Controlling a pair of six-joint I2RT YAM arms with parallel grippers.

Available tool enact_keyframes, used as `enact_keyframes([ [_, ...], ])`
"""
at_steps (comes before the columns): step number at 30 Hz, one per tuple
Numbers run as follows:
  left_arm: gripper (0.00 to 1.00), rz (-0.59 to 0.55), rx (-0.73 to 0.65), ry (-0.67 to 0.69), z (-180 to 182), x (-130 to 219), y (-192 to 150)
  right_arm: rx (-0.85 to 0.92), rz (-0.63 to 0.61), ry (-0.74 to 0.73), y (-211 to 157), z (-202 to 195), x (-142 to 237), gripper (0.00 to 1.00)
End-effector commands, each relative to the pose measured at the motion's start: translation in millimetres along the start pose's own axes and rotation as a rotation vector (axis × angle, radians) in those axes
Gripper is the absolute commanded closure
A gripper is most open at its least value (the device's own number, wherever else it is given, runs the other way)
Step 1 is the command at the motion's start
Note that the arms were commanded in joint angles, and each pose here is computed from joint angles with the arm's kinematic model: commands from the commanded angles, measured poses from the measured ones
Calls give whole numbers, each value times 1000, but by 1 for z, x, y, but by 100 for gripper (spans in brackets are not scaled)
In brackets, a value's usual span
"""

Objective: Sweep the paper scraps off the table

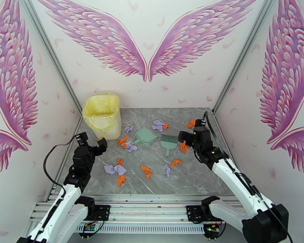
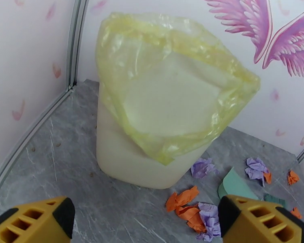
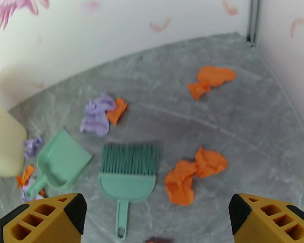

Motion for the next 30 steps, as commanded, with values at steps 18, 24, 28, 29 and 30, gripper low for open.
enact_keyframes([
  [18,1,142,-21,18,8,-28,-43,109,432,-29,-99,87,-82,22],
  [24,1,151,-32,20,10,-27,-47,98,467,-25,-115,93,-100,26],
  [28,1,164,-33,3,8,-28,-50,92,483,-19,-121,97,-110,28],
  [29,1,167,-32,-1,7,-28,-50,90,487,-19,-123,98,-113,28],
  [30,1,172,-32,-1,7,-29,-51,87,493,-21,-125,97,-115,29],
])
Point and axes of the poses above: each hand's point on the last joint's axis, 136 mm out from that joint toward the fingers, its own x axis back along the fingers, its own z axis along the line the jaws close on, y = z × x, the point moved 1 cm from there along x, back along the fingers, and after that the axes turned 11 degrees about x, right-handed, at the moved point
